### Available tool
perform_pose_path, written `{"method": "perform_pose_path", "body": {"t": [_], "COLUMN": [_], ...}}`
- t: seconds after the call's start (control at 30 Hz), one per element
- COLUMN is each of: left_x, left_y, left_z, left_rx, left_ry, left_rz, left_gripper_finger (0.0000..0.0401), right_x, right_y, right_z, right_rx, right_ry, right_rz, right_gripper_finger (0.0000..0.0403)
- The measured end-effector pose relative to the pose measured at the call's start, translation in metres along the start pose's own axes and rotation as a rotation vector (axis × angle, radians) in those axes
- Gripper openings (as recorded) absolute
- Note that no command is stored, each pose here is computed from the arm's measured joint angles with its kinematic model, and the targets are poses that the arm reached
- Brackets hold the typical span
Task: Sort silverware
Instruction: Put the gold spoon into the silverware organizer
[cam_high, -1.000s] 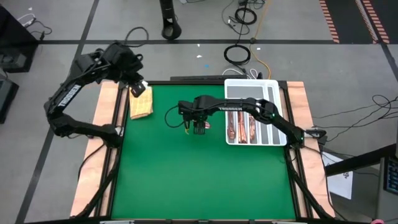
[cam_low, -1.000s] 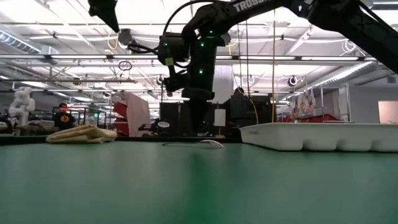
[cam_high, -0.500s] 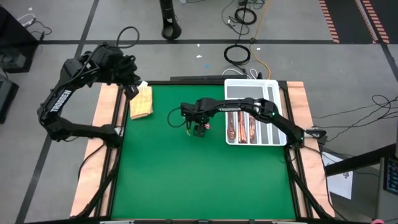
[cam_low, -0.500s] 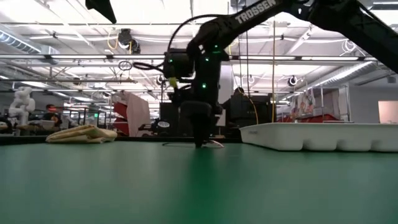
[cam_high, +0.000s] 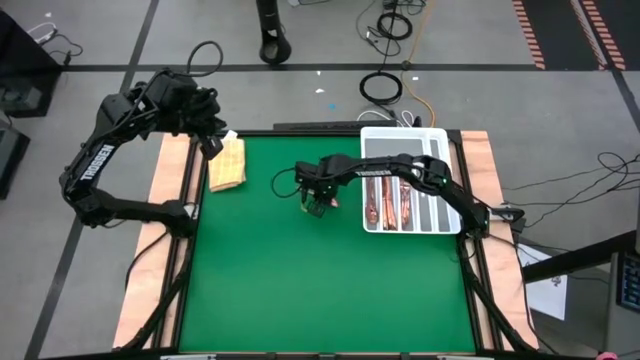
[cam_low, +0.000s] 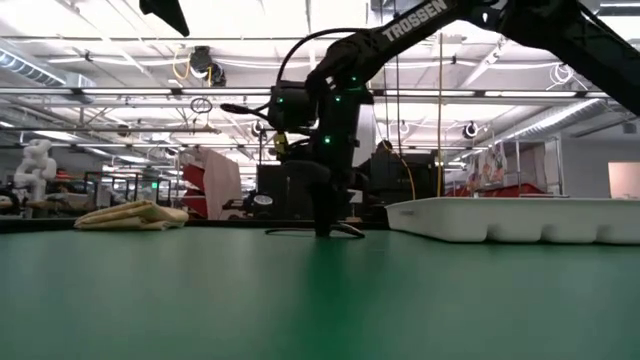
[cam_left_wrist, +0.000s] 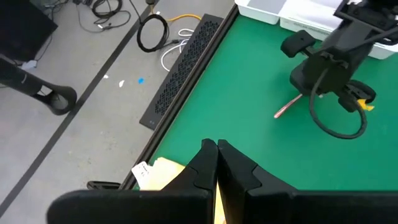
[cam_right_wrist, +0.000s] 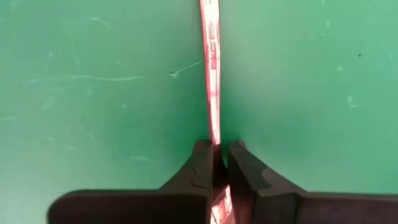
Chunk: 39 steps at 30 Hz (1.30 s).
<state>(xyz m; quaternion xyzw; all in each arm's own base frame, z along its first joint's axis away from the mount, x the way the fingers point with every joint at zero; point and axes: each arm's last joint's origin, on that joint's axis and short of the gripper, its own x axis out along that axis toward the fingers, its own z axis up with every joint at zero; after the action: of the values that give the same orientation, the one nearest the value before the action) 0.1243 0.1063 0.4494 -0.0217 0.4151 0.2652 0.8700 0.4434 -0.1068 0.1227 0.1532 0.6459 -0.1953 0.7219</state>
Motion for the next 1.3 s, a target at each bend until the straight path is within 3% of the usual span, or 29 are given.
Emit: {"method": "perform_pose_path", "body": {"t": [0.27, 0.37, 0.5, 0.67, 0.8, 0.9, 1.0, 1.13, 1.3], "left_x": [0.000, 0.000, 0.000, 0.000, 0.000, 0.000, 0.000, 0.000, 0.000], "left_y": [0.000, 0.000, 0.000, 0.000, 0.000, -0.001, -0.001, -0.001, -0.001], "left_z": [0.000, 0.001, 0.001, 0.001, 0.001, 0.000, 0.000, 0.000, 0.000], "left_rx": [0.001, 0.004, 0.006, 0.006, 0.002, 0.001, -0.001, -0.002, -0.002], "left_ry": [-0.004, -0.008, -0.008, -0.007, -0.010, -0.007, -0.007, -0.009, -0.010], "left_rz": [0.001, 0.002, 0.002, 0.002, -0.010, -0.020, -0.020, -0.024, -0.024], "left_gripper_finger": [0.0013, 0.0013, 0.0013, 0.0013, 0.0013, 0.0013, 0.0013, 0.0013, 0.0013], "right_x": [-0.047, -0.073, -0.099, -0.151, -0.195, -0.230, -0.247, -0.250, -0.225], "right_y": [0.016, 0.009, -0.003, -0.029, -0.064, -0.092, -0.121, -0.147, -0.163], "right_z": [0.020, 0.029, 0.031, 0.014, -0.002, -0.021, -0.041, -0.071, -0.131], "right_rx": [-0.039, -0.009, 0.033, -0.049, -0.148, -0.141, -0.045, 0.115, 0.461], "right_ry": [-0.039, -0.075, -0.014, 0.033, -0.052, -0.118, -0.167, -0.335, -0.501], "right_rz": [0.113, 0.169, 0.273, 0.522, 0.661, 0.727, 0.652, 0.628, 0.447], "right_gripper_finger": [0.0001, 0.0001, 0.0001, 0.0001, 0.0001, 0.0001, 0.0001, 0.0001, 0.0000]}}
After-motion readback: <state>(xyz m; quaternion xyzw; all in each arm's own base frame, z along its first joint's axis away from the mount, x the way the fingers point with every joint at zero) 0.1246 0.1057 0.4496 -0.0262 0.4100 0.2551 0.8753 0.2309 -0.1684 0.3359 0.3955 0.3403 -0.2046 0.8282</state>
